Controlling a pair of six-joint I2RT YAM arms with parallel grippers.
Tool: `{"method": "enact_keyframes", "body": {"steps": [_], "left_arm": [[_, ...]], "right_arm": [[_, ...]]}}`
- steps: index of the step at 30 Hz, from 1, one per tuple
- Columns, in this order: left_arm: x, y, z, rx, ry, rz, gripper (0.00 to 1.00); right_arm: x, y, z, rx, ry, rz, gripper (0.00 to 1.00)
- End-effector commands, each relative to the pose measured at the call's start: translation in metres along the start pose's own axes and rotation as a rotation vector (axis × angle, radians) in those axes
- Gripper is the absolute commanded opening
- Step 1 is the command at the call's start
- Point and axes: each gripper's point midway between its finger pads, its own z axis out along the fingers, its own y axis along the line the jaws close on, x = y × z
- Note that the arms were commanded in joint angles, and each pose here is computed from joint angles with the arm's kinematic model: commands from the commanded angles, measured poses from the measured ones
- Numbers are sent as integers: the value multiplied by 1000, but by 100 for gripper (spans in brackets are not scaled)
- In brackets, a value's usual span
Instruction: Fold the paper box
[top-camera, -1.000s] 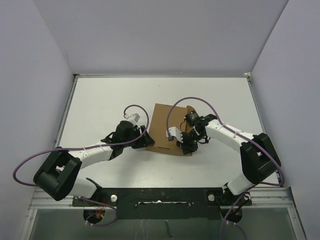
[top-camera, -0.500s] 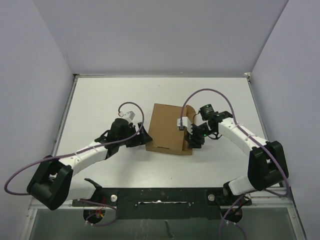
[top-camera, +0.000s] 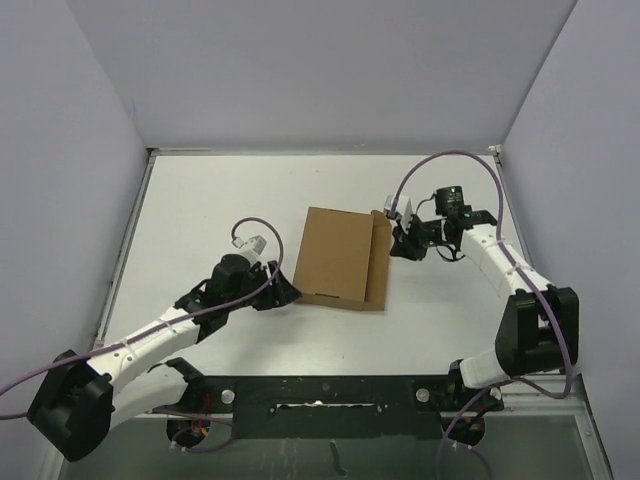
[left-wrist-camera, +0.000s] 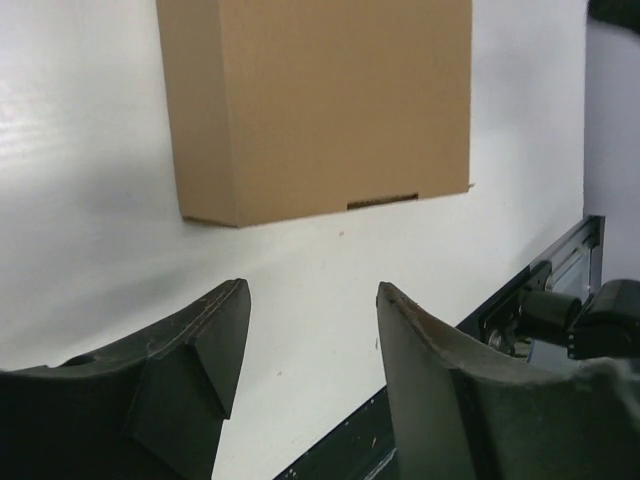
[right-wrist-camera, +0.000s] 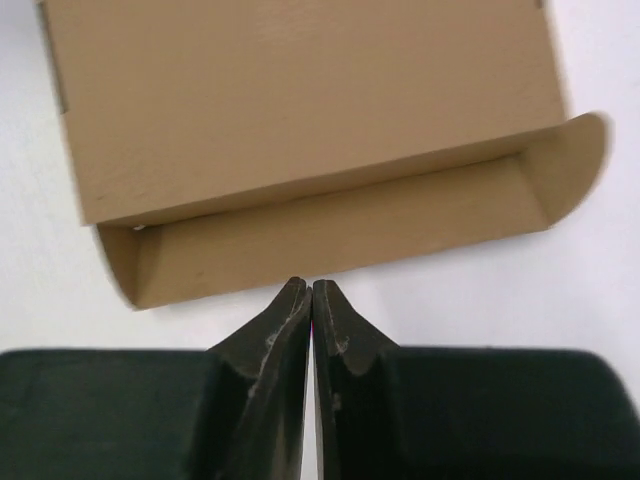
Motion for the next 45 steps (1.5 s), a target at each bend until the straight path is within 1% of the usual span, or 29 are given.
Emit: {"method": "enact_keyframes", "body": {"steps": [1,3,5,10,15,18,23,27,32,36,39,45], "left_arm": [[20,0,-2,14,31,-26,48],[27,3,1,12,38,-48,43],[31,6,6,5,48,-56,41],[31,6,23,-1,65,-48,40],[29,9,44,-28,84,-41,40],[28,14,55,-54,97,-44,40],[20,21,69,-97,103,-36,40],[9,33,73,-147,99,-39,40],[-5,45,71,-173,99,-30,40],[-31,51,70,-176,74,-17,41],[-48,52,75,-171,76,-1,43],[-74,49,95,-146,118,34,45]], "right_arm": [[-36,-60,4,104,-19,-53,5],[-44,-85,12,113,3,-47,2],[-51,-105,21,126,26,-49,1],[-58,-142,48,137,87,-72,0],[-59,-168,71,144,118,-93,0],[-54,-175,82,121,140,-93,0],[-48,-156,100,16,137,-133,0],[-42,-139,104,-49,143,-133,0],[-32,-126,85,-56,149,-125,0],[-17,-106,67,-81,160,-104,0],[1,-81,57,-110,176,-74,0],[15,-28,36,-147,156,-46,0]]}}
